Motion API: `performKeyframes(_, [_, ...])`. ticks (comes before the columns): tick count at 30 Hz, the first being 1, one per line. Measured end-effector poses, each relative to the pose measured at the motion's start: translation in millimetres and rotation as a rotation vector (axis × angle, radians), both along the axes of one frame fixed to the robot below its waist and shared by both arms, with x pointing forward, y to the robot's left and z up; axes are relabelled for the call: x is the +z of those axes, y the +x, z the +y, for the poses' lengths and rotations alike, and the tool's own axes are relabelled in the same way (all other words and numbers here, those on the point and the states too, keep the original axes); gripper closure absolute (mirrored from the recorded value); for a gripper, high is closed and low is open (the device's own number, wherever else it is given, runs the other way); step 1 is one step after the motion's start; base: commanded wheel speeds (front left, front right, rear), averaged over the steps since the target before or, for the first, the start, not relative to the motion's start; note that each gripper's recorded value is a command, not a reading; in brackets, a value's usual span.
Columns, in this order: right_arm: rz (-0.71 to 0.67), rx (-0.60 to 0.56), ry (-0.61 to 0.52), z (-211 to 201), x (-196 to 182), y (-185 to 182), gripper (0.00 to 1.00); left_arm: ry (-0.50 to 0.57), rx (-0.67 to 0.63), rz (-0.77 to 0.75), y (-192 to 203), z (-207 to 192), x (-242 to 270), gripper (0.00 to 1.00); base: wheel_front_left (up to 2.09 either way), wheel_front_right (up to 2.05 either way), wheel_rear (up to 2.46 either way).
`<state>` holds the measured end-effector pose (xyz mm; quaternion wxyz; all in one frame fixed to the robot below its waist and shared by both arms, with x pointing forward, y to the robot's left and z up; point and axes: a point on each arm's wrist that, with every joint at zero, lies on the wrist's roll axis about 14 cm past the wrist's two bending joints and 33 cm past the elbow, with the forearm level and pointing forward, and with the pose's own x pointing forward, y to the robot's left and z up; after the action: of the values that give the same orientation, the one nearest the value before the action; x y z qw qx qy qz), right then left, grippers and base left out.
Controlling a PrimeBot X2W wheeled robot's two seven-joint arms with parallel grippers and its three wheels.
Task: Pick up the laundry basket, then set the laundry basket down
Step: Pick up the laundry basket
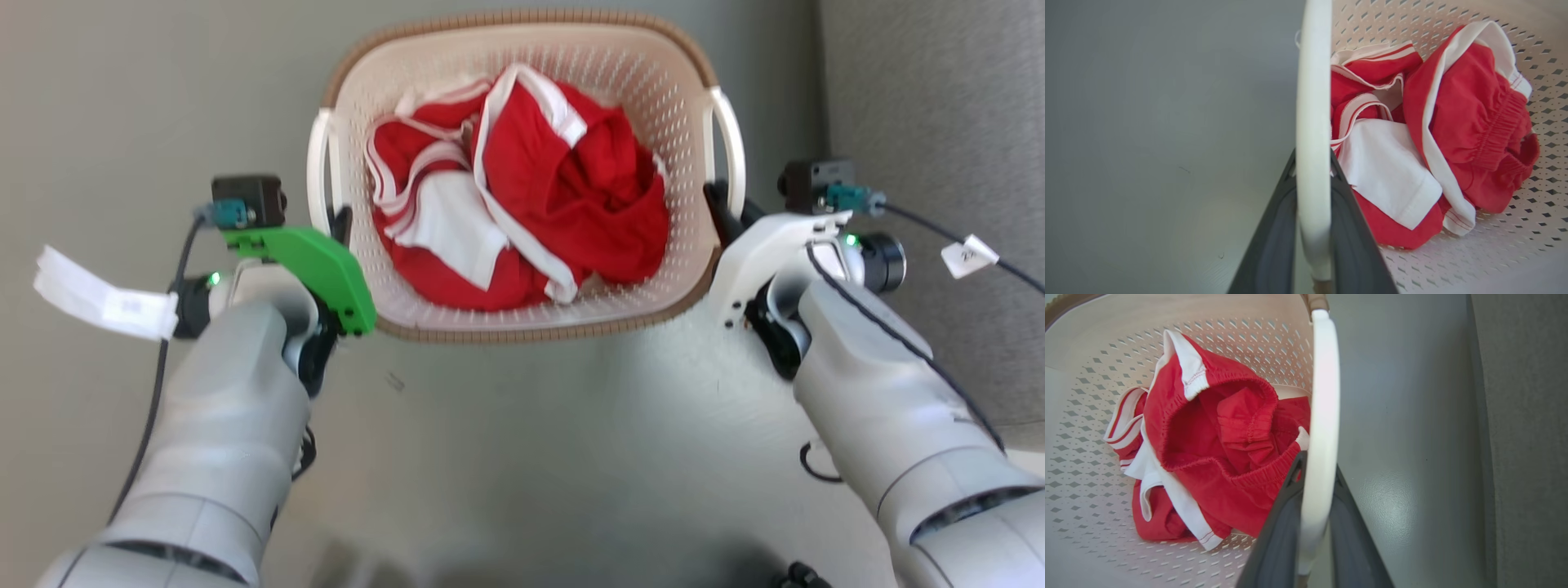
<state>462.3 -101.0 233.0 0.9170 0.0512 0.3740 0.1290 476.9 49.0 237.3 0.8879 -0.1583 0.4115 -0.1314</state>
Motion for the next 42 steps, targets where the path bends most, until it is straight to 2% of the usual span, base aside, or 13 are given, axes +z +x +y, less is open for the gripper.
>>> performKeyframes(17, [-0.016,-0.07,0.041,-3.3,53.4,-51.6,1.0,0.006,-0.004,-0.05,-49.3,1.7,56.9,1.0,0.0,0.0,0.0])
performKeyframes(37, [0.088,-0.075,0.081,5.7,72.8,-137.0,1.0,0.017,-0.017,0.043,-133.3,8.4,78.1,1.0,0.0,0.0,0.0])
performKeyframes(42, [0.072,-0.066,0.085,7.9,82.9,-143.1,1.0,0.018,-0.019,0.033,-141.9,9.5,87.0,1.0,0.0,0.0,0.0])
